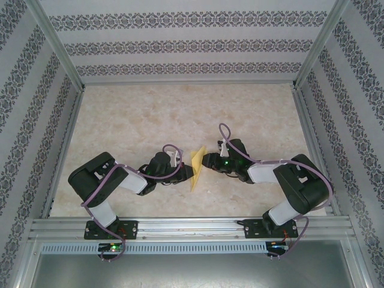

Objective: Fold a paper plane with a square sheet of paper (fold left side to right side)
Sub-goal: Fold the wing for the fifth time at the center of the table.

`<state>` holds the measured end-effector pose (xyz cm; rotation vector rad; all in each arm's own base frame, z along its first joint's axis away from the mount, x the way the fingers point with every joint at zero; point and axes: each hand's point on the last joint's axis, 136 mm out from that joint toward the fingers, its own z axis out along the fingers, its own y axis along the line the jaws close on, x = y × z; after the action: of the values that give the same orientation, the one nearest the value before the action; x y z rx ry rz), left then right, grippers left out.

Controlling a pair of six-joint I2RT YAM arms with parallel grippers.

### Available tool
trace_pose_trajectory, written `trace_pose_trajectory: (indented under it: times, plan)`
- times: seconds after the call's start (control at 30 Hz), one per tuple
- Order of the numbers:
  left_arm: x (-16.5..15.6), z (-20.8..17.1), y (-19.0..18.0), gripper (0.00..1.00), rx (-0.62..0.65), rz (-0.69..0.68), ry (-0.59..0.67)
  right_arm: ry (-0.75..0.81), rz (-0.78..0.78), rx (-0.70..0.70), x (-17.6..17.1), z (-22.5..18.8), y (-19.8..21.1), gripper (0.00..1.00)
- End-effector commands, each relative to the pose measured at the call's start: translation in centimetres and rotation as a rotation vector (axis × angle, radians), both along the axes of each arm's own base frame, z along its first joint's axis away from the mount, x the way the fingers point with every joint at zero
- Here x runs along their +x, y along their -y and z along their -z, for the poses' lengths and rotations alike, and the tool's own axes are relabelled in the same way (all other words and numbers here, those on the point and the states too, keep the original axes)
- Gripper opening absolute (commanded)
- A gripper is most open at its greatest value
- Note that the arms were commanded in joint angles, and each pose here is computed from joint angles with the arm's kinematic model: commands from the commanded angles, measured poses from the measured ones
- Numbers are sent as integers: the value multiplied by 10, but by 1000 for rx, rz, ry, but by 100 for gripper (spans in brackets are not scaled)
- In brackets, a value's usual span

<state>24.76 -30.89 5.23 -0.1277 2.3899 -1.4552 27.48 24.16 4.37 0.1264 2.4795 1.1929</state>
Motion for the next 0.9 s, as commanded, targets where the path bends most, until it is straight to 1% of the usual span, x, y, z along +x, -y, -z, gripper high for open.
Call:
trace_pose_trajectory:
  times: [0.0, 0.23, 0.57, 0.8, 0.87]
  plan:
    - [5, -7, -1, 0, -40, -8, 18, 43, -2, 18, 10, -10, -11, 41]
    - [4, -5, -1, 0, -37, -7, 15, 41, -10, 16, 11, -9, -17, 39]
    - [5, -4, -1, 0, -37, -11, 13, 24, -17, 9, 11, -3, -23, 39]
    - [5, 0, -1, 0, -33, -10, 4, -8, -8, -24, 10, 10, -23, 39]
    - [5, 1, -1, 3, -33, -10, 3, -22, -6, -40, 8, 15, -22, 39]
